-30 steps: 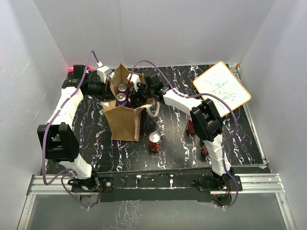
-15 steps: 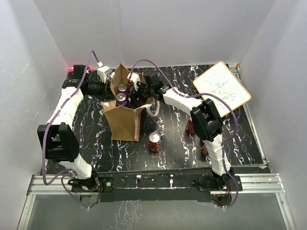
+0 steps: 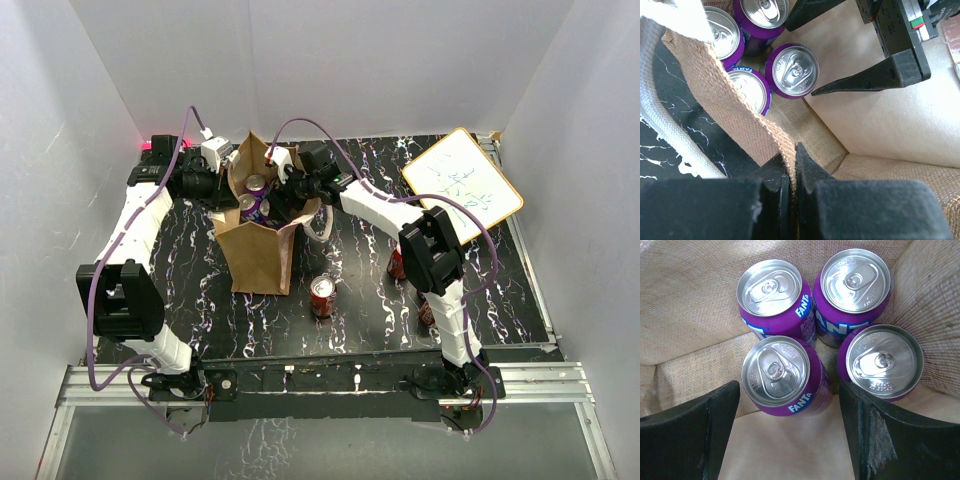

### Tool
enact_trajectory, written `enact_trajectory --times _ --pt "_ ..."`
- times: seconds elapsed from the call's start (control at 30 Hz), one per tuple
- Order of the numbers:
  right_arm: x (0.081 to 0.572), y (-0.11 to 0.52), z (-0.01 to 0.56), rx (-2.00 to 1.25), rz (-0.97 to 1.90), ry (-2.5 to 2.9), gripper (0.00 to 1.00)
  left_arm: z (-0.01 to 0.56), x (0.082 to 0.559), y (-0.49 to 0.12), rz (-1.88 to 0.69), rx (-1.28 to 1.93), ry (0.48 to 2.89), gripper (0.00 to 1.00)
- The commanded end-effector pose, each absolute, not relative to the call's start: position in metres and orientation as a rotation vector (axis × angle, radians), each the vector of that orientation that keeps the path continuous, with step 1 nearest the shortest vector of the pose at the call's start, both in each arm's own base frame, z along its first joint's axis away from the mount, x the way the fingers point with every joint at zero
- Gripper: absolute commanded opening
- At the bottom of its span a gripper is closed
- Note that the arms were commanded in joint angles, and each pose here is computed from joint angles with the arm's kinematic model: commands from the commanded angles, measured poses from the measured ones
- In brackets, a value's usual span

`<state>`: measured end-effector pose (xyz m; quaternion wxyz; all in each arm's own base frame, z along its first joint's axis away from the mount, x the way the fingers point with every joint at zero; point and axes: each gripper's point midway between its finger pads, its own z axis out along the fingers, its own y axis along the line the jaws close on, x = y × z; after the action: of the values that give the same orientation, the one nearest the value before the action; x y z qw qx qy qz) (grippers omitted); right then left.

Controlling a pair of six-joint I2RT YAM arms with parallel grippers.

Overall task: Place the beverage into the canvas bag
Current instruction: Place the drink in the canvas bag.

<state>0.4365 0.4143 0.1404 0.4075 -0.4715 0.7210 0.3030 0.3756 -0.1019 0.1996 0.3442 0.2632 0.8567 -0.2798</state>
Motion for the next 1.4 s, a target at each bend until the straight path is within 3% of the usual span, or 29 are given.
enact_trajectory --times 0.0,0.7,1.1,1.37 --pt "0.457 0.411 0.201 -1.12 0.708 1.708 0.84 0.226 0.367 -0.106 -0.714 0.717 2.146 0.0" --pt "0.45 0.425 0.338 -1.016 0.767 1.492 0.85 0.251 0.381 -0.105 -0.685 0.619 2.109 0.0" --pt "0.429 0.343 0.388 -0.86 0.542 1.525 0.83 0.267 0.384 -0.106 -0.687 0.535 2.083 0.32" --pt "0.445 0.298 0.347 -0.811 0.497 1.688 0.83 0.275 0.377 -0.102 -0.655 0.525 2.072 0.49"
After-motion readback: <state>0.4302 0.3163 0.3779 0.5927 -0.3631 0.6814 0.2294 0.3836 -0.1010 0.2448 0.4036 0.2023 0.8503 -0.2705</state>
